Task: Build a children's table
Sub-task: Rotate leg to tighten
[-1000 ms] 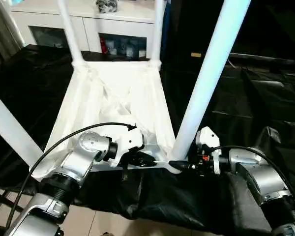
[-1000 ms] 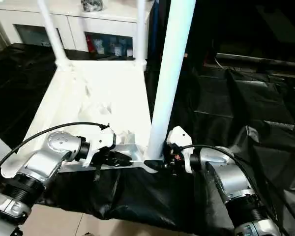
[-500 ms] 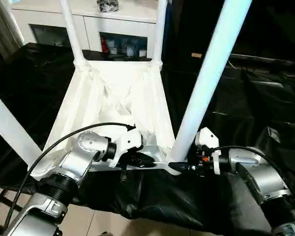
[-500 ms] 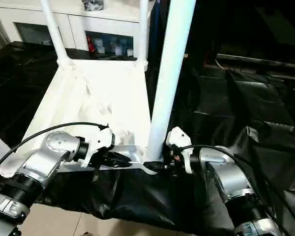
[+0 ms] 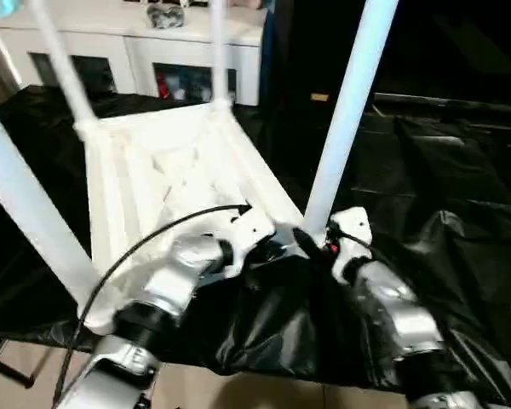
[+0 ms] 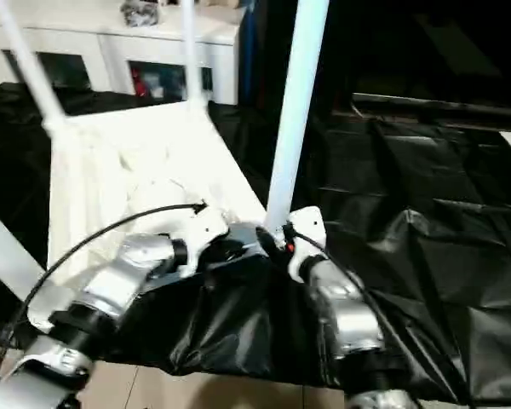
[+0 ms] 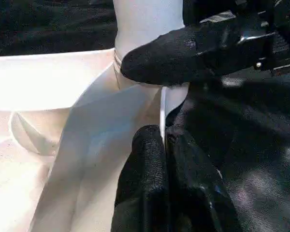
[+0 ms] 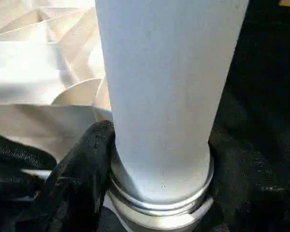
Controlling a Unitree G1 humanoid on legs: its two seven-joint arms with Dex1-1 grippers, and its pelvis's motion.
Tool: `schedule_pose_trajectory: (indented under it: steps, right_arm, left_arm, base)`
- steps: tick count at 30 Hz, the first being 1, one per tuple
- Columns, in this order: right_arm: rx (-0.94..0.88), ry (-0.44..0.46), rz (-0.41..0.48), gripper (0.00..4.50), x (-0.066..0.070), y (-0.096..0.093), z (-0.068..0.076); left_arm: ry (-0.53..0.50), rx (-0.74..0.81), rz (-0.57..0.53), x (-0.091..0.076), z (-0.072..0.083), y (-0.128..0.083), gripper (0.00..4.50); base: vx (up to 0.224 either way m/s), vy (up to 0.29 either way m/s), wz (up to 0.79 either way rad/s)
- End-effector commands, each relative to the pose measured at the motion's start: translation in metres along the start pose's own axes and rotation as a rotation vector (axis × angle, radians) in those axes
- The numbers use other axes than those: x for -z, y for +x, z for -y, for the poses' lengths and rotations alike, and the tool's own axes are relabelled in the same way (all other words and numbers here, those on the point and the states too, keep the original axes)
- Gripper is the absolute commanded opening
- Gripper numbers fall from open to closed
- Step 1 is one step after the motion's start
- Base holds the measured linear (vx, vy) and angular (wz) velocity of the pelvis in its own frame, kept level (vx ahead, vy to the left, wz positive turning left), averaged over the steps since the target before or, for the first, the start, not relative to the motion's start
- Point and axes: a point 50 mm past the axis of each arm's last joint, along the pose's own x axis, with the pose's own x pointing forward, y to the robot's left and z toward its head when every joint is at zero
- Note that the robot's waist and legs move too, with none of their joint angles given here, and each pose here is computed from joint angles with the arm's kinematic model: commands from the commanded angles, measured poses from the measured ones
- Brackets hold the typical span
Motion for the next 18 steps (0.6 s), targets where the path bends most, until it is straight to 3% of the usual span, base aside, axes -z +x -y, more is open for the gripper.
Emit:
schedule_pose_trajectory:
  steps: [1, 4, 5, 8, 13, 18]
  right_arm:
    - [-0.174, 0.007, 0.022, 3.35, -0.005, 0.014, -0.037]
    - [-0.187, 0.021, 0.043, 3.45, -0.008, 0.010, -0.033]
    - [-0.202, 0.013, 0.053, 3.69, -0.011, 0.008, -0.030]
    - [-0.248, -0.016, 0.062, 3.84, -0.015, 0.000, -0.017]
    - [-0.373, -0.171, -0.017, 4.15, -0.013, -0.018, 0.002]
    - [-0.529, -0.189, -0.025, 4.15, -0.017, -0.033, 0.008]
  left_arm:
    - [0.046, 0.101, 0.044, -0.015, 0.020, 0.017, 0.00]
    - [0.054, 0.112, 0.047, -0.013, 0.018, 0.012, 0.00]
    - [0.056, 0.122, 0.048, -0.012, 0.017, 0.009, 0.00]
    - [0.063, 0.171, 0.052, -0.008, 0.015, 0.000, 0.00]
    - [0.074, 0.284, 0.041, 0.000, 0.015, -0.017, 0.00]
    - [0.085, 0.336, 0.007, 0.008, 0.012, -0.028, 0.00]
  base:
    - [0.000, 0.000, 0.00]
    - [0.000, 0.000, 0.00]
    - [0.000, 0.000, 0.00]
    - [0.000, 0.000, 0.00]
    - [0.031, -0.004, 0.03]
    - [0.000, 0.000, 0.00]
